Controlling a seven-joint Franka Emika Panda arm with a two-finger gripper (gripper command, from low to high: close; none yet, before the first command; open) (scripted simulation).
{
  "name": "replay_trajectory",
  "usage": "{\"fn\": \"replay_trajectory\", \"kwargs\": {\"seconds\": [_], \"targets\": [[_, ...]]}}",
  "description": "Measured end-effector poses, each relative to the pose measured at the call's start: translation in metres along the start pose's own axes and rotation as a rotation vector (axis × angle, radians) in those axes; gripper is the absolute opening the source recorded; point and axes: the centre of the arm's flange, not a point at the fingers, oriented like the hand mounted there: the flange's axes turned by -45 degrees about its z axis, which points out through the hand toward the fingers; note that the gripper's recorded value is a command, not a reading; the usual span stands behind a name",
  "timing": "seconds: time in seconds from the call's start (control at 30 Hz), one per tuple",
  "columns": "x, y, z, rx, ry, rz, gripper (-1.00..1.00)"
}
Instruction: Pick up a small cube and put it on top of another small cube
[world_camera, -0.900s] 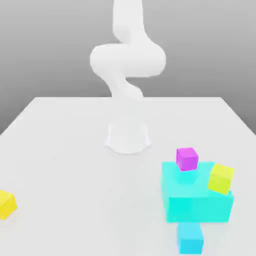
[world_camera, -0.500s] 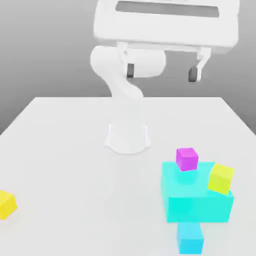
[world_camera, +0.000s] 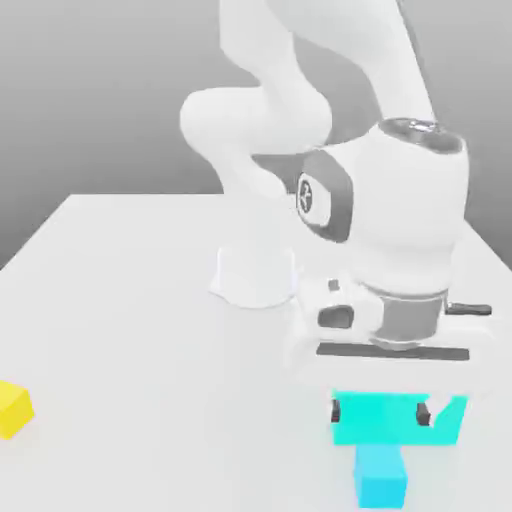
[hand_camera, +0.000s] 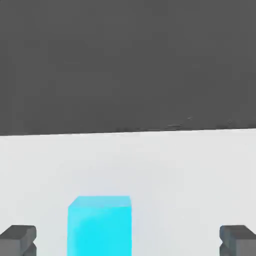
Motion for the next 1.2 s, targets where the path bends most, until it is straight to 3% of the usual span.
{"fn": "replay_trajectory", "kwargs": {"seconds": [0.13, 0.17, 0.4, 0.67, 1.03, 1.17, 1.2], "targets": [[-0.004, -0.004, 0.054, 0.006, -0.016, 0.002, 0.00], [-0.005, -0.004, 0.065, 0.006, -0.017, 0.001, -1.00], [-0.005, -0.004, 0.066, 0.006, -0.016, 0.001, -1.00], [-0.018, -0.023, -0.024, -0.009, -0.015, -0.080, -1.00], [-0.102, -0.090, -0.131, 0.006, -0.017, -0.409, -1.00], [-0.110, -0.094, -0.094, 0.008, -0.017, -0.433, -1.00], [-0.111, -0.094, -0.082, 0.009, -0.017, -0.435, 1.00]]}}
